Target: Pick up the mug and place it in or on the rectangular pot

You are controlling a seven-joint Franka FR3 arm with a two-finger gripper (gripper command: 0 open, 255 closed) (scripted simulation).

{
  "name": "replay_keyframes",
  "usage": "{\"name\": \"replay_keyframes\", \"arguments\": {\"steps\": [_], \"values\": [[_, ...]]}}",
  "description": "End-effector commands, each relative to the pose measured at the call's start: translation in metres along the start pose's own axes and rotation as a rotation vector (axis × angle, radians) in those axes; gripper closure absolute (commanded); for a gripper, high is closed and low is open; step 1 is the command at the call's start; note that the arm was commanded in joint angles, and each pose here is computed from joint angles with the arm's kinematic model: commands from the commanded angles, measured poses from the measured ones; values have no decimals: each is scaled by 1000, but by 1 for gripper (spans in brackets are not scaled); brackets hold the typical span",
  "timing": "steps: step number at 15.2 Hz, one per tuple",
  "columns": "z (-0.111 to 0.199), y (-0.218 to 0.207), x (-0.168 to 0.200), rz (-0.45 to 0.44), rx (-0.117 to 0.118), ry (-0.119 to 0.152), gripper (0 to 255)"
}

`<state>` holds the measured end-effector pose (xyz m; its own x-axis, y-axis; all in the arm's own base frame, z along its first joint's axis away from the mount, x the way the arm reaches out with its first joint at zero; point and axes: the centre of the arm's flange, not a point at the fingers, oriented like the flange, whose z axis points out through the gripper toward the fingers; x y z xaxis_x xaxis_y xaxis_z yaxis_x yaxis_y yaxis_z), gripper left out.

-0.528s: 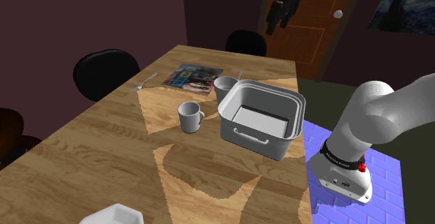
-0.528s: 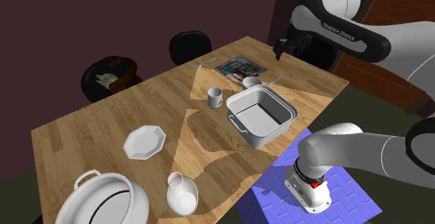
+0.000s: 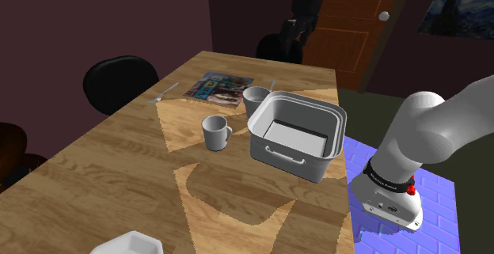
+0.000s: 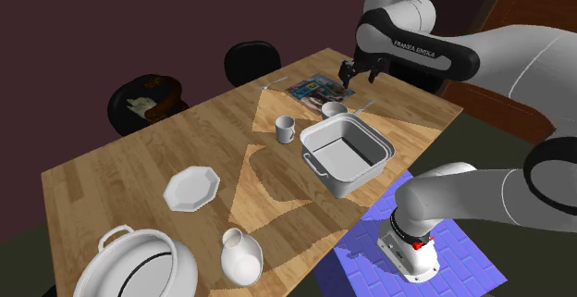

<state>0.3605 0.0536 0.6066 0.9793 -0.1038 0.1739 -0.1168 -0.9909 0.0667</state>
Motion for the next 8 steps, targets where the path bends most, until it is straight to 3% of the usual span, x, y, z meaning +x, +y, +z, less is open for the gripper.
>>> {"name": "replay_keyframes", "arguments": {"steps": [1, 8], "values": [[19, -21, 9, 5, 0, -13, 0], [72, -94, 38, 20, -1, -58, 0]]}}
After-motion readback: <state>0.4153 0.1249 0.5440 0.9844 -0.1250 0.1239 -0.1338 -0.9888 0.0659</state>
